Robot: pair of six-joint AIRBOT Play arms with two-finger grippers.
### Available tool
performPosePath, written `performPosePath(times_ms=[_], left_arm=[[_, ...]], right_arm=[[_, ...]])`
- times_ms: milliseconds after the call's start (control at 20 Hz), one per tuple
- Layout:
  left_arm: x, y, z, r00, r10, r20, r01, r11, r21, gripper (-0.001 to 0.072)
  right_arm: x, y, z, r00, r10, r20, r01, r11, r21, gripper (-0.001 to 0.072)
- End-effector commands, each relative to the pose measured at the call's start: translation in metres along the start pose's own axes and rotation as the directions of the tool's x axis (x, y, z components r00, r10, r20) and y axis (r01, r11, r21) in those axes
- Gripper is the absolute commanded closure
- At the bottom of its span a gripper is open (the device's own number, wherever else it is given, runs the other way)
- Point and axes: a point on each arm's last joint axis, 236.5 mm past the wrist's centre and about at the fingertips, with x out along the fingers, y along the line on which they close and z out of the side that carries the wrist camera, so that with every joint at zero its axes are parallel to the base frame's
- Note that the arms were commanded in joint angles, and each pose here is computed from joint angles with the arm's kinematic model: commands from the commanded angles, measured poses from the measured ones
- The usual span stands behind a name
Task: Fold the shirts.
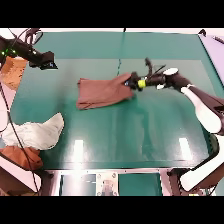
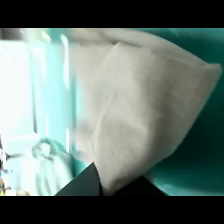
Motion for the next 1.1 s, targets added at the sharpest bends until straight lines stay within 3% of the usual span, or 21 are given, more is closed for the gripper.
performPosePath(times_ms=[0, 300, 500, 600, 800, 900, 1050], left_arm=[[0.000, 0.003, -0.003, 1.000, 0.015, -0.014, -0.015, 1.000, -0.001, 0.0683], [-0.001, 0.002, -0.009, 0.999, 0.011, -0.036, -0.011, 1.000, 0.001, 0.0682], [-0.001, 0.002, -0.010, 0.999, 0.010, -0.041, -0.010, 1.000, 0.001, 0.0682], [-0.001, 0.002, -0.010, 0.999, 0.010, -0.041, -0.010, 1.000, 0.001, 0.0682], [-0.001, 0.002, -0.010, 0.999, 0.009, -0.043, -0.009, 1.000, 0.001, 0.0682], [-0.001, 0.002, -0.011, 0.999, 0.008, -0.048, -0.008, 1.000, 0.001, 0.0682], [-0.001, 0.002, -0.013, 0.999, 0.008, -0.053, -0.007, 1.000, 0.001, 0.0683]], right_arm=[[-0.085, 0.054, 0.048, 0.985, 0.038, 0.165, -0.022, 0.995, -0.096, 0.0700], [-0.316, 0.038, 0.084, 0.837, -0.123, 0.534, 0.137, 0.990, 0.012, 0.0700], [-0.449, -0.010, 0.059, 0.676, -0.277, 0.683, 0.172, 0.960, 0.220, 0.0700], [-0.491, -0.045, 0.032, 0.626, -0.389, 0.676, 0.206, 0.919, 0.338, 0.0700], [-0.541, -0.109, -0.045, 0.579, -0.617, 0.533, 0.297, 0.769, 0.566, 0.0700], [-0.556, -0.123, -0.071, 0.556, -0.674, 0.485, 0.314, 0.712, 0.628, 0.0700], [-0.567, -0.129, -0.084, 0.539, -0.698, 0.471, 0.303, 0.683, 0.665, 0.0700]])
